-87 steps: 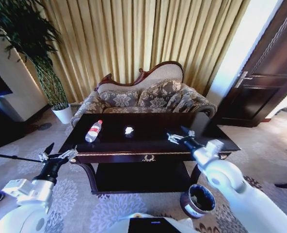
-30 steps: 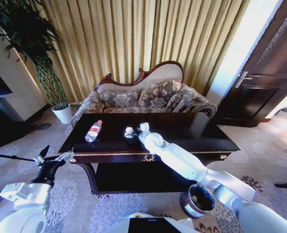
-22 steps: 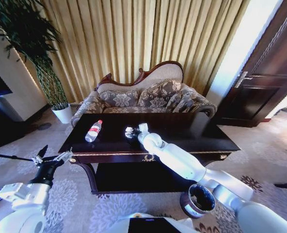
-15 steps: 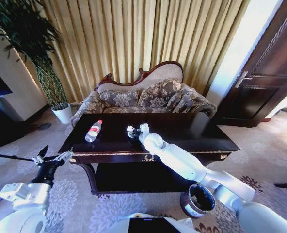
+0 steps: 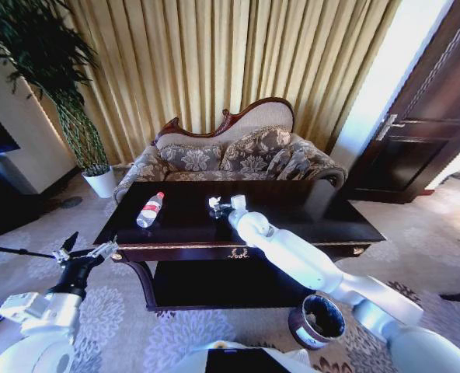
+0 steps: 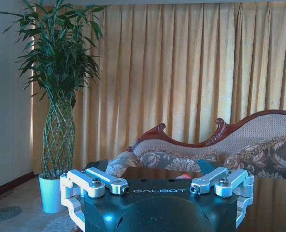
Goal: Move to the front of the table and place the trash on the table into the trash bin.
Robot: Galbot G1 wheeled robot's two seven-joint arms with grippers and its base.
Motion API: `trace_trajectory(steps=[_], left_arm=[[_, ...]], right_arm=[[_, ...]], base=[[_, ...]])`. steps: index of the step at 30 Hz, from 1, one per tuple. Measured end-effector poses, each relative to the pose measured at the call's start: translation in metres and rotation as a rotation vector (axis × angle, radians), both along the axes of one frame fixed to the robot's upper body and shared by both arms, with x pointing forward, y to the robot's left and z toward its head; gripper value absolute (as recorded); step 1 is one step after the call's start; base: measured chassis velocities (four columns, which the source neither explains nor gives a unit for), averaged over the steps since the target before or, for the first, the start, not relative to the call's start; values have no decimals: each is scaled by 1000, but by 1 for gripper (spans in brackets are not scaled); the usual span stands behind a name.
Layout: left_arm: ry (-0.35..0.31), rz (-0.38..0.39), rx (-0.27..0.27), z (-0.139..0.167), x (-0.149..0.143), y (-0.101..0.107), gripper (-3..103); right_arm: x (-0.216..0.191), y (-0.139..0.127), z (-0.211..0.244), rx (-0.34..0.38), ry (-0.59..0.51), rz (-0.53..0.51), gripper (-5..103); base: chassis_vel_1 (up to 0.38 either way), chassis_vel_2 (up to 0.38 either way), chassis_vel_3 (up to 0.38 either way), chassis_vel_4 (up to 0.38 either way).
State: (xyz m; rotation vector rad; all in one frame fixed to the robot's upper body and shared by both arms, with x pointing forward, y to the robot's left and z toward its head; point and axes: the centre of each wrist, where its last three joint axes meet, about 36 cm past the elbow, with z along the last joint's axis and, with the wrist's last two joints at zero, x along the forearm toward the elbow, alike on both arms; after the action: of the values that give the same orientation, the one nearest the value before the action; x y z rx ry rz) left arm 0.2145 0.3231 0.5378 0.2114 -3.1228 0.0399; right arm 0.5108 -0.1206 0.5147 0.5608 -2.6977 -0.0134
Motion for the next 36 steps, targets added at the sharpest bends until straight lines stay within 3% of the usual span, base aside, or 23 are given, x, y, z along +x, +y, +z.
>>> trace_trajectory(steps=[4, 9, 14, 17, 24, 27, 36], left_arm=[[-3, -2, -6, 0, 1, 0, 100], [-9, 13, -26, -1, 0, -1, 100], [-21, 27, -26, -1, -2, 1, 100], [-32, 20, -28, 2, -4, 6, 100], [-47, -8, -26, 7, -3, 11, 100], [-44, -20, -30, 12, 1, 15, 100], [-31, -29, -29, 13, 3, 14, 100]], right_arm=[[-5, -16, 9, 29, -34, -37, 0], [-44, -89, 6, 90, -120, -201, 0], [-77, -127, 0, 101, -181, -282, 0], [-118, -152, -8, 106, -247, -322, 0], [-176, -174, -8, 28, -342, -314, 0], [-228, -173, 0, -27, -356, -334, 0], [-243, -163, 6, -19, -368, -353, 0]], base=[[0, 0, 0, 0], [0, 0, 0, 0], [0, 0, 0, 0], [0, 0, 0, 0], [0, 0, 0, 0], [0, 0, 0, 0], [0, 0, 0, 0]])
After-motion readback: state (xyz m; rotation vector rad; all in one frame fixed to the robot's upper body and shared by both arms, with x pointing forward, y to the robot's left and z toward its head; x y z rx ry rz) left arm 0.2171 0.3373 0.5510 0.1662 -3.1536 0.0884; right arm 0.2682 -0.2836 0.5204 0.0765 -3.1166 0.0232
